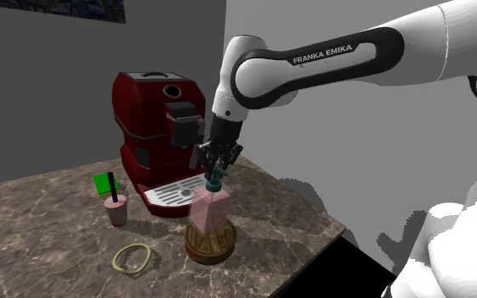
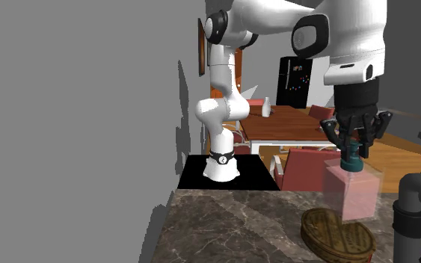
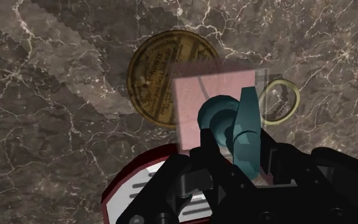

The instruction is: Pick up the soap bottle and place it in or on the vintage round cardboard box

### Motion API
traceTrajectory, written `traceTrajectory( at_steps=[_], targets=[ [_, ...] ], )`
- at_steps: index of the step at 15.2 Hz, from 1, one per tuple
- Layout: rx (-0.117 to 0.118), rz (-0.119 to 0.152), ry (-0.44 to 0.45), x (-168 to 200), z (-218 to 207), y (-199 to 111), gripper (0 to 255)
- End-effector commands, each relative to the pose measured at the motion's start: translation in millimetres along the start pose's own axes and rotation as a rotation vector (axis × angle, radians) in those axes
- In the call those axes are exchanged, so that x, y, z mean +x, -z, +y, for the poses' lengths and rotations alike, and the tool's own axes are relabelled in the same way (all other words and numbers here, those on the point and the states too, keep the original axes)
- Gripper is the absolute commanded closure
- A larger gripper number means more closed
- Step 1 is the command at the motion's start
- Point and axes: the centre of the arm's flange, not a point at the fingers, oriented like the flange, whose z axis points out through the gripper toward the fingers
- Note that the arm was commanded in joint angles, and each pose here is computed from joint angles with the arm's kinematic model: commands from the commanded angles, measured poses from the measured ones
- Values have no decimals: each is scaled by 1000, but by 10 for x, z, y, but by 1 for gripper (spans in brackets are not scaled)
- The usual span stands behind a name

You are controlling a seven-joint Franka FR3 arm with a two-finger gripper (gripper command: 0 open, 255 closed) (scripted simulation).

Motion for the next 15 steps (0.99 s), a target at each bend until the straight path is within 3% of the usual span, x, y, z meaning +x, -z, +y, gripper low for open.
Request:
traceTrajectory(
  at_steps=[1, 8, 15],
  targets=[
    [0, 1, 0, -6, 23, -96, 255],
    [0, 1, 0, -11, 92, -459, 255],
    [0, 1, 0, -11, 95, -477, 255]
  ],
)
